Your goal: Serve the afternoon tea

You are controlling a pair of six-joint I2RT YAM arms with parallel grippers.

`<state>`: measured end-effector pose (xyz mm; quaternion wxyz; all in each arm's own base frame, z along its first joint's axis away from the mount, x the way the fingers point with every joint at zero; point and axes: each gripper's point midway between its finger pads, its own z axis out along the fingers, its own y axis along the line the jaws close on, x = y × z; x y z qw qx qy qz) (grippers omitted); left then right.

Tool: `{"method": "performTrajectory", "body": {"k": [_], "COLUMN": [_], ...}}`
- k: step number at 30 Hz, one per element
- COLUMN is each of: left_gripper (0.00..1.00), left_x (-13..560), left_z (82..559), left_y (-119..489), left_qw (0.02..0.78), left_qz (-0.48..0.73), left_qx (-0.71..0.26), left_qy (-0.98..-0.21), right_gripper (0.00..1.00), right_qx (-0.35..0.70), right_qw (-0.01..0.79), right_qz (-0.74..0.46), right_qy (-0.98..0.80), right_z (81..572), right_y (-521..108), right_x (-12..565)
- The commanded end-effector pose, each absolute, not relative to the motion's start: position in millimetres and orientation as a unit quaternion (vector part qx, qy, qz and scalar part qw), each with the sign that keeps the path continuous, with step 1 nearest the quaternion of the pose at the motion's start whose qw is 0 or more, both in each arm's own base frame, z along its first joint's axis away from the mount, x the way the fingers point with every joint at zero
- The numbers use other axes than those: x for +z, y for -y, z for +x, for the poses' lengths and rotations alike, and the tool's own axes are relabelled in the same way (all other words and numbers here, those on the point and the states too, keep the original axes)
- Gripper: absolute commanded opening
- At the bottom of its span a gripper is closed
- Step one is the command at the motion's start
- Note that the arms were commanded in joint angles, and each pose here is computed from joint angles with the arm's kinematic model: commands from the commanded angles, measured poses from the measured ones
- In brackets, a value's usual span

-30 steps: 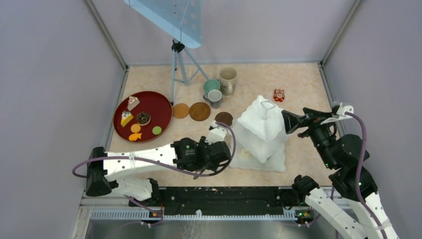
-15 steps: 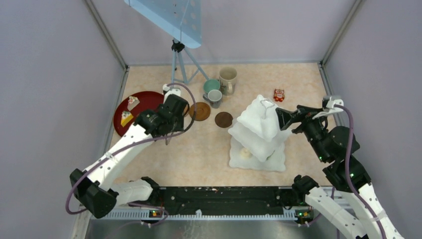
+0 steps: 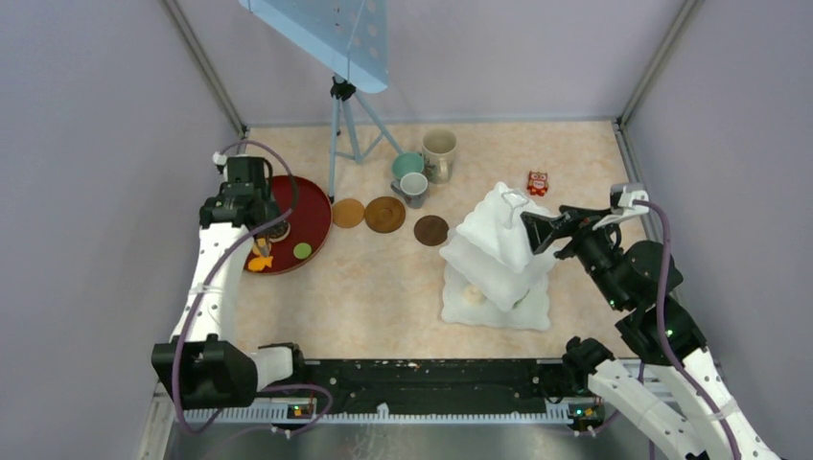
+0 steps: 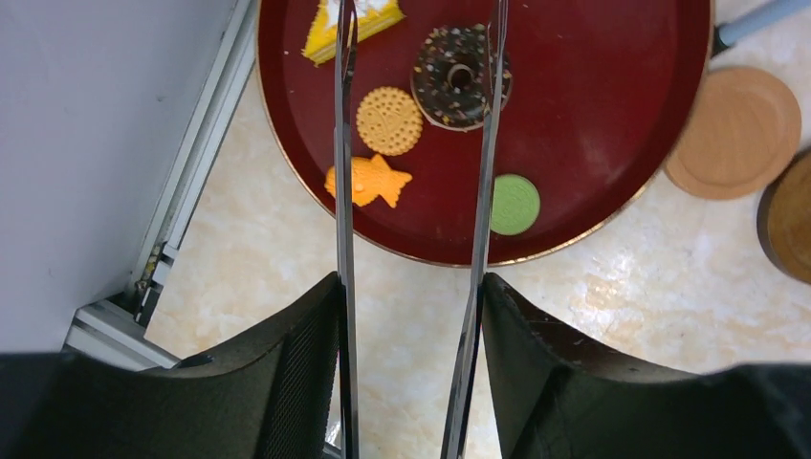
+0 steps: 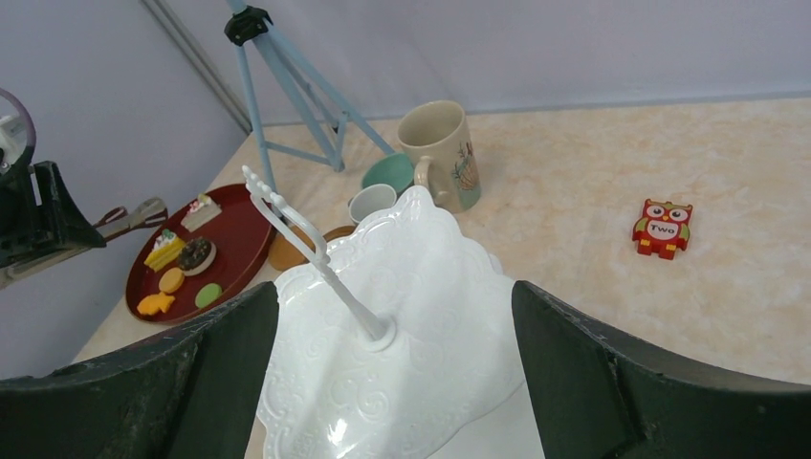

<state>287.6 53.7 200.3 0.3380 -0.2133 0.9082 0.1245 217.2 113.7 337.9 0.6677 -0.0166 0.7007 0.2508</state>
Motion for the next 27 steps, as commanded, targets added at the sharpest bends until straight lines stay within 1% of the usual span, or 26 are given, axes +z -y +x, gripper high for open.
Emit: {"method": "performTrajectory", "body": {"k": [1, 5, 11, 19, 24, 27], "left_gripper": [0.6, 0.61, 0.62, 0.7, 0.7, 0.69], "left_x": [202.7, 186.8, 182.6, 162.0, 146.4, 141.8], "left_z": [303.7, 310.9, 319.7, 310.1, 303.1, 304.5], "left_y": [-63.3, -70.9, -64.0, -65.3, -62.2, -59.5], "left_qw": [0.365, 0.351, 0.36, 0.337, 0.315, 0.319], "left_qz": [-0.212, -0.212, -0.208, -0.198, -0.19, -0.186], "left_qx": [0.09, 0.094, 0.069, 0.08, 0.076, 0.068], "left_qy": [-0.902, -0.907, -0.907, -0.917, -0.927, -0.927], "right_gripper": [0.9, 0.9, 0.9, 0.9, 0.9, 0.9], "right_qx": [0.249, 0.24, 0.234, 0.243, 0.247, 0.247], "right_qw": [0.69, 0.697, 0.697, 0.693, 0.691, 0.691], "right_qz": [-0.022, -0.022, -0.024, -0.021, -0.017, -0.017], "right_qy": [-0.679, -0.675, -0.677, -0.679, -0.679, -0.679], "right_z": [213.0, 212.6, 213.7, 214.8, 214.9, 215.1], "right_y": [-109.9, -105.7, -105.0, -108.3, -109.2, -109.0], "right_x": [354.5, 357.8, 357.9, 354.3, 353.0, 352.9]}}
